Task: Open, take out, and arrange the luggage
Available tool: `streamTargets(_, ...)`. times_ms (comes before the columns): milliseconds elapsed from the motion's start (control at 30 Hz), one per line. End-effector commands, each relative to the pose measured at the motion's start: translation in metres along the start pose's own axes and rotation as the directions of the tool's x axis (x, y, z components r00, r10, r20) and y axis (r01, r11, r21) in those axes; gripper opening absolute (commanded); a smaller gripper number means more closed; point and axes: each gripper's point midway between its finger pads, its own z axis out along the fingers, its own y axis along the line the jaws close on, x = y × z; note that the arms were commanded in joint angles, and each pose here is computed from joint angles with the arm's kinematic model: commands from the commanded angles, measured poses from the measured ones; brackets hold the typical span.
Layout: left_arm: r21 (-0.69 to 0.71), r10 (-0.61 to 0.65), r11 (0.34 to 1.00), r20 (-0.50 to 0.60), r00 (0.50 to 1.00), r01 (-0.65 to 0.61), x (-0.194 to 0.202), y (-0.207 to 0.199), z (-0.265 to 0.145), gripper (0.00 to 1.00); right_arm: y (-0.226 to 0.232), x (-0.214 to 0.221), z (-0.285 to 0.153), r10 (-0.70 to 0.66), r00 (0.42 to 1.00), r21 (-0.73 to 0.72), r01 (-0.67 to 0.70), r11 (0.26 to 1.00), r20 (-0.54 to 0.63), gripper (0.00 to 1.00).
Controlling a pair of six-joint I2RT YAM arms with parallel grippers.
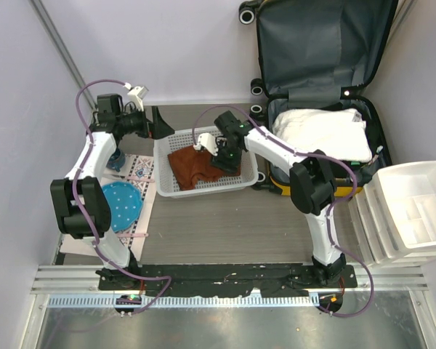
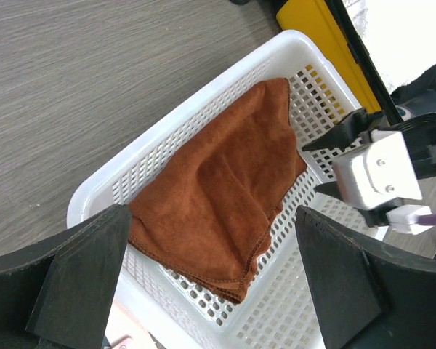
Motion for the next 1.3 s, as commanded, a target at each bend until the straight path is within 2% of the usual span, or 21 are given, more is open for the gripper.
streamTargets(0, 0.008, 0.046, 0.999, 0.058, 0.997, -0.047, -0.023, -0.002, -0.002, 1.0, -0.016, -0.003, 0.027, -0.005, 1.0, 0.06, 0.005, 0.998, -0.005, 0.61)
streamTargets(100, -0.002, 0.063, 0.998, 0.042, 0.997, -0.063, -0.019, -0.002, -0.005, 1.0, -0.012, 0.004, 0.036, -0.02, 0.999, 0.037, 0.022, 0.999, -0.028, 0.61)
streamTargets(200, -0.012, 0.066, 0.998, 0.031, 0.997, -0.065, -0.016, -0.001, -0.006, 0.99, -0.008, 0.016, 0.043, -0.046, 0.997, 0.018, 0.048, 0.999, -0.063, 0.56)
streamTargets(267, -0.017, 0.065, 0.998, 0.032, 0.997, -0.064, -0.016, 0.001, -0.007, 1.0, -0.005, 0.019, 0.045, -0.068, 0.995, 0.002, 0.068, 0.998, -0.075, 0.36)
streamTargets(300, -0.019, 0.063, 0.998, 0.034, 0.997, -0.063, -0.017, 0.001, -0.007, 1.0, -0.001, 0.021, 0.042, -0.071, 0.994, -0.016, 0.07, 0.997, -0.084, 0.19)
streamTargets(400, -0.022, 0.056, 0.998, 0.04, 0.998, -0.055, -0.02, 0.005, -0.01, 0.99, 0.003, 0.012, 0.022, -0.112, 0.992, -0.048, 0.109, 0.993, -0.062, 0.01)
streamTargets(600, -0.005, 0.069, 0.998, 0.039, 0.997, -0.069, -0.024, 0.004, -0.011, 1.0, 0.019, 0.012, -0.024, -0.186, 0.982, -0.124, 0.18, 0.976, -0.032, 0.01)
streamTargets(700, 0.007, 0.068, 0.998, 0.038, 0.997, -0.068, -0.024, 0.002, -0.01, 1.0, 0.029, 0.02, -0.025, -0.204, 0.978, -0.164, 0.195, 0.967, -0.039, 0.06)
streamTargets(733, 0.009, 0.067, 0.998, 0.037, 0.997, -0.067, -0.024, 0.003, -0.009, 1.0, 0.03, 0.02, -0.025, -0.198, 0.98, -0.165, 0.189, 0.968, -0.038, 0.13)
streamTargets(767, 0.01, 0.067, 0.998, 0.038, 0.997, -0.067, -0.024, 0.003, -0.009, 1.0, 0.029, 0.017, -0.026, -0.188, 0.982, -0.156, 0.181, 0.971, -0.031, 0.26)
streamTargets(800, 0.009, 0.069, 0.998, 0.039, 0.997, -0.07, -0.025, 0.002, -0.01, 1.0, 0.024, 0.012, -0.027, -0.142, 0.99, -0.128, 0.138, 0.982, -0.021, 0.57)
streamTargets(867, 0.006, 0.107, 0.994, 0.042, 0.993, -0.107, -0.027, 0.002, -0.01, 1.0, 0.007, -0.007, -0.036, -0.103, 0.994, -0.056, 0.104, 0.993, 0.023, 0.79)
streamTargets(1000, -0.046, 0.137, 0.99, 0.063, 0.989, -0.134, -0.04, 0.003, -0.016, 1.0, -0.029, -0.045, -0.076, 0.041, 0.983, 0.043, -0.05, 0.998, 0.178, 0.79)
streamTargets(1067, -0.091, 0.151, 0.986, 0.083, 0.985, -0.143, -0.053, 0.005, -0.021, 0.99, -0.051, -0.064, -0.107, 0.138, 0.95, 0.086, -0.168, 0.982, 0.281, 0.79)
streamTargets(1133, -0.139, 0.192, 0.975, 0.127, 0.973, -0.174, -0.07, 0.003, -0.028, 1.0, -0.078, -0.055, -0.132, 0.273, 0.9, 0.119, -0.329, 0.937, 0.341, 0.78)
streamTargets(1167, -0.203, 0.165, 0.97, 0.154, 0.974, -0.132, -0.075, 0.013, -0.031, 1.0, -0.095, -0.051, -0.15, 0.299, 0.875, 0.162, -0.381, 0.91, 0.38, 0.77)
streamTargets(1200, -0.222, 0.175, 0.966, 0.201, 0.964, -0.129, -0.088, 0.012, -0.035, 1.0, -0.114, -0.031, -0.164, 0.355, 0.844, 0.19, -0.456, 0.87, 0.402, 0.77)
streamTargets(1267, -0.234, 0.195, 0.962, 0.223, 0.955, -0.142, -0.097, 0.009, -0.039, 1.0, -0.127, 0.002, -0.169, 0.425, 0.815, 0.223, -0.533, 0.816, 0.394, 0.75)
